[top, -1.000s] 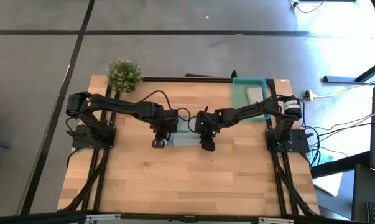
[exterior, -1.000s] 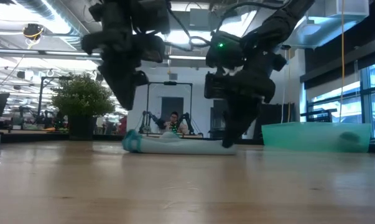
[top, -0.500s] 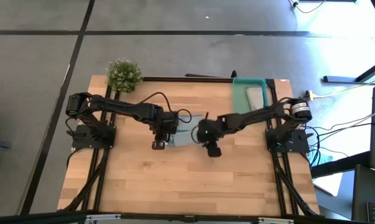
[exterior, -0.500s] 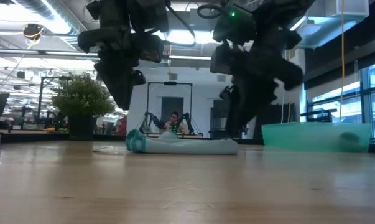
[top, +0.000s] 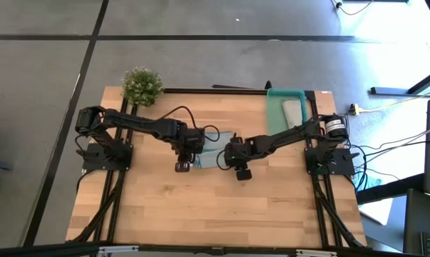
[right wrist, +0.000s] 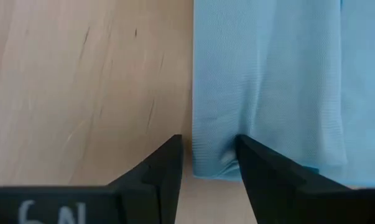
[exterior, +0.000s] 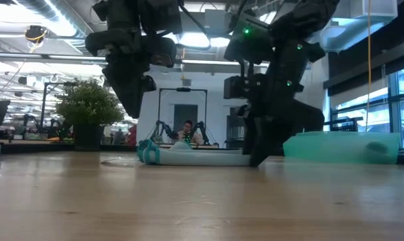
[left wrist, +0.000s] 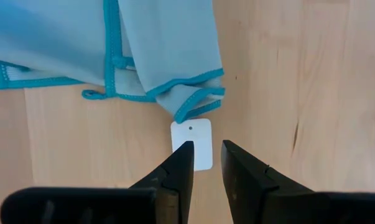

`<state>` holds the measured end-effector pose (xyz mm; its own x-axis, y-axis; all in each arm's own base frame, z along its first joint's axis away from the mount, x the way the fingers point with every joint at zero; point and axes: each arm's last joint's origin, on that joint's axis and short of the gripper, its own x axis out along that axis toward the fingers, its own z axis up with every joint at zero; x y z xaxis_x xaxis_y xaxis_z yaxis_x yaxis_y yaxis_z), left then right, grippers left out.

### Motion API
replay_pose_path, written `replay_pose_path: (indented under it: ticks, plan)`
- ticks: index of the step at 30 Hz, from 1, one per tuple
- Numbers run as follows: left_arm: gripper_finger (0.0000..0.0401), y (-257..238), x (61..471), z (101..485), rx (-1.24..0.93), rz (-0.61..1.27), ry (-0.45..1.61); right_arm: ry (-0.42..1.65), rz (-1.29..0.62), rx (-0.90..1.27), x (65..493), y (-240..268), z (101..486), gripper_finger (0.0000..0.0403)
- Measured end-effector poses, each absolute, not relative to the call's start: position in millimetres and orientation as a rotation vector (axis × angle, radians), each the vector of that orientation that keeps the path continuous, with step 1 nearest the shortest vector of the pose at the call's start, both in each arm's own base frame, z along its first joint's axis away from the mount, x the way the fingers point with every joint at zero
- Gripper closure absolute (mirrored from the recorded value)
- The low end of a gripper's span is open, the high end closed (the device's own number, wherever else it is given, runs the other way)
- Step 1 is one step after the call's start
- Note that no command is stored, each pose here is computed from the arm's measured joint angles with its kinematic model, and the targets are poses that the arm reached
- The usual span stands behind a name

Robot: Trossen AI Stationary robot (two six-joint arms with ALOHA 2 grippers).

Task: Roll microfiber towels into tight, uniform cylinder then place into a basket
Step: Roll the blue towel

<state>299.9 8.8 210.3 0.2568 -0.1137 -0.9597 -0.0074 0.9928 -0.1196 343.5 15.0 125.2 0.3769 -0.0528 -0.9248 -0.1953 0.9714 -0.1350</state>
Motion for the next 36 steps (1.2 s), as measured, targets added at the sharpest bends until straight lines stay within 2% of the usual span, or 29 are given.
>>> replay_pose_path:
  ticks: [5, 7, 9, 12, 14, 23, 27, 36]
  plan:
    - [0.0324, 5, 300, 210, -0.099, -0.082, 1.311, 1.196, 0.061, -0.202, 344, 14, 122, 0.025]
    - [0.0324, 4, 300, 210, -0.097, -0.085, 1.311, 1.199, 0.055, -0.187, 344, 13, 122, 0.0263]
    - [0.0324, 4, 300, 210, -0.096, -0.086, 1.311, 1.201, 0.023, -0.143, 344, 12, 121, 0.0294]
    - [0.0324, 4, 300, 210, -0.097, -0.085, 1.311, 1.202, -0.001, -0.107, 344, 9, 122, 0.0365]
    - [0.0324, 4, 300, 210, -0.097, -0.085, 1.311, 1.211, -0.002, -0.085, 345, 7, 124, 0.0386]
    - [0.0324, 4, 299, 213, -0.092, -0.089, 1.307, 1.236, 0.201, 0.242, 353, -20, 140, 0.0392]
    - [0.0324, 4, 298, 215, -0.091, -0.09, 1.298, 1.17, 0.242, 0.347, 361, -44, 157, 0.0392]
    - [0.0324, -2, 298, 216, -0.077, -0.107, 1.293, 1.08, 0.28, 0.681, 353, -94, 165, 0.0392]
